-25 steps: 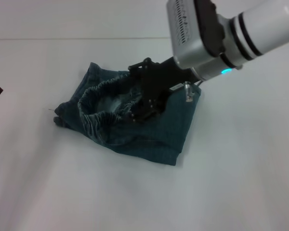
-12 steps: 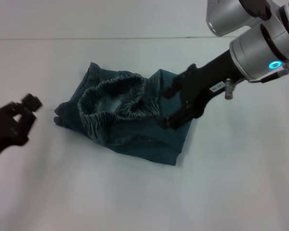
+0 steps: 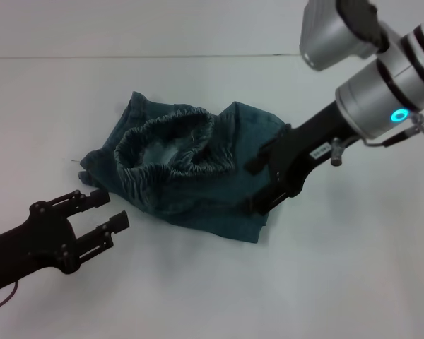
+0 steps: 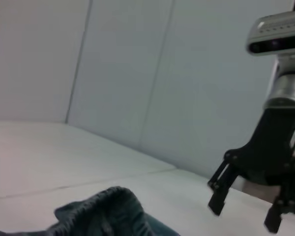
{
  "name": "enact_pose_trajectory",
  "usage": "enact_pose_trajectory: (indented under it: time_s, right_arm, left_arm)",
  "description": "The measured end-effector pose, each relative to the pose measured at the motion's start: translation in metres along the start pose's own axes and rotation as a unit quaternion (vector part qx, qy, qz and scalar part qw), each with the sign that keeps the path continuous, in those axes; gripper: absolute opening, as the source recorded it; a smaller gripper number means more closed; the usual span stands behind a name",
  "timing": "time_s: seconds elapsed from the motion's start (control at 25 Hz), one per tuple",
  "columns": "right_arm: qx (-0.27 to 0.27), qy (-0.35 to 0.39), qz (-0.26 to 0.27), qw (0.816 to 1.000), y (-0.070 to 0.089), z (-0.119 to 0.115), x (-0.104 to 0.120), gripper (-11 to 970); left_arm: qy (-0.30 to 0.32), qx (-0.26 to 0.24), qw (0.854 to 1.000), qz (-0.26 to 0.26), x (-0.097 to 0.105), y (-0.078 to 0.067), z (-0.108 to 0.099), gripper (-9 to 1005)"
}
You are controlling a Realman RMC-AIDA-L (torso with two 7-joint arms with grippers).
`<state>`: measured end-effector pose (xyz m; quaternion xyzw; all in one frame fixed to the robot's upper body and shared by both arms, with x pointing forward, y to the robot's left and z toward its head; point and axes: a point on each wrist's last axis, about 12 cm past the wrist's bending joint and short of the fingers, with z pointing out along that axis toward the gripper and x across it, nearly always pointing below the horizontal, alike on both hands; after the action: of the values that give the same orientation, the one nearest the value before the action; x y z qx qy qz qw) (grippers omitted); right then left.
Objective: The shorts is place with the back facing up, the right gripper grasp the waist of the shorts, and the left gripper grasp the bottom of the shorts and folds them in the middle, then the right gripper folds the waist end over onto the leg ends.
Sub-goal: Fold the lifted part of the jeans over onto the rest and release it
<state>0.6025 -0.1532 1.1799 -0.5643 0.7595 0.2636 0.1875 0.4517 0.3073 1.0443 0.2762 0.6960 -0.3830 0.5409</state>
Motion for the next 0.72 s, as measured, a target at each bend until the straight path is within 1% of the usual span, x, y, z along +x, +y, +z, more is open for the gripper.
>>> enact_pose_trajectory:
  time_s: [0.2, 0.4, 0.64, 0.72]
  right_arm:
    - [-0.015, 0.007, -0.001, 1.0, -0.006, 0.017, 0.006, 793]
    - [0.003, -0.007, -0.032, 0.999, -0.01, 0.023, 0.005, 781]
    - [0.016, -0.014, -0.06, 0.998, -0.015, 0.036, 0.006, 766]
    - [0.018, -0.015, -0.069, 0.997, -0.016, 0.041, 0.007, 761]
  left_arm:
    - [0.0, 0.024, 1.0, 0.005, -0.004, -0.003, 0.001, 575]
    - [0.001, 0.035, 0.999, 0.005, -0.003, -0.006, 0.004, 698]
    - [0.002, 0.037, 0.999, 0.004, -0.002, -0.007, 0.005, 891]
    - [0.001, 0.038, 0.999, 0.004, -0.002, -0.007, 0.006, 919]
